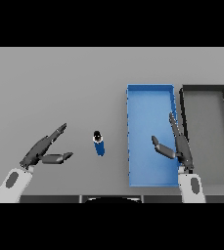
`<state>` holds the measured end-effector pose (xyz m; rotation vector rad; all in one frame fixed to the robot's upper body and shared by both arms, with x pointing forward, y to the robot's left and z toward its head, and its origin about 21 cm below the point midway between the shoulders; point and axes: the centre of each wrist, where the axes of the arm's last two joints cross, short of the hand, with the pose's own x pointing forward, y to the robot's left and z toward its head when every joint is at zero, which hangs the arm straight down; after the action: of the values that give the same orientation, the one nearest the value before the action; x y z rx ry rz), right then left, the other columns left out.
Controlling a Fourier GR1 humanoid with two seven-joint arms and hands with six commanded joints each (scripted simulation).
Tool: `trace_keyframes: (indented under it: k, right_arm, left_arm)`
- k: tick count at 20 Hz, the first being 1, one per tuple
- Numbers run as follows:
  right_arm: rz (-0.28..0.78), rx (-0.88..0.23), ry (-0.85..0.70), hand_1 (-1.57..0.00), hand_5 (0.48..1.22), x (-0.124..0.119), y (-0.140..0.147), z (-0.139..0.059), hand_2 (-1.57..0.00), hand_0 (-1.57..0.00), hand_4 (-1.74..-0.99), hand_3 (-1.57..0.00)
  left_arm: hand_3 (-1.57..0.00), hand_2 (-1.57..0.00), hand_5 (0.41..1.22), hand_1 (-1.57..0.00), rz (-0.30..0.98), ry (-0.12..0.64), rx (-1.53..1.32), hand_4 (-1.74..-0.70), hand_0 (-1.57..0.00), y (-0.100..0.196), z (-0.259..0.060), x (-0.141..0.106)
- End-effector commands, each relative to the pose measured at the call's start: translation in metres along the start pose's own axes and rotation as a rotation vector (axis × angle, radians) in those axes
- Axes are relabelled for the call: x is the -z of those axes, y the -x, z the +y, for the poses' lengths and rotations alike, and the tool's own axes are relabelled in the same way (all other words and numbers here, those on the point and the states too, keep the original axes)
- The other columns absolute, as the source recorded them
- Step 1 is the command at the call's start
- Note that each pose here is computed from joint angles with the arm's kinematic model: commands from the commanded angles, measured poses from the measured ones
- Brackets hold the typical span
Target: Pick up the blue pipe and place it into the blue bin.
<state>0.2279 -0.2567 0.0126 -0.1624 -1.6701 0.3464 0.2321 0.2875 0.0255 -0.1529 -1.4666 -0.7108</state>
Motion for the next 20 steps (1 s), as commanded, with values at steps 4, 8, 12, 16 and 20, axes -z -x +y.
trace_keyframes:
  k: [4,8,12,16,20]
  right_arm:
    - [0.000,0.003,0.011,0.00,0.619,-0.002,-0.002,-0.003,0.00,0.00,-1.189,0.00]
    - [0.004,0.008,0.011,0.00,0.625,-0.001,0.000,-0.003,0.00,0.00,-1.213,0.00]
    - [0.011,0.018,0.015,0.00,0.622,-0.004,0.000,-0.001,0.00,0.00,-1.211,0.00]
    - [0.006,0.016,0.014,0.00,0.631,-0.005,-0.001,-0.001,0.00,0.00,-1.210,0.00]
    - [0.006,0.014,0.020,0.00,0.642,-0.009,0.003,-0.008,0.00,0.00,-1.222,0.00]
  left_arm:
    - [0.00,0.00,0.464,0.00,0.028,0.091,0.020,-1.14,0.00,-0.001,-0.029,0.007]
    - [0.00,0.00,0.451,0.00,0.009,0.135,0.003,-1.15,0.00,-0.003,-0.056,0.028]
    - [0.00,0.00,0.460,0.00,-0.015,0.146,-0.019,-1.16,0.00,0.000,-0.075,0.053]
    - [0.00,0.00,0.459,0.00,-0.057,0.151,-0.045,-1.13,0.00,-0.003,-0.090,0.073]
    - [0.00,0.00,0.425,0.00,-0.011,0.143,0.014,-1.06,0.00,0.003,-0.099,0.084]
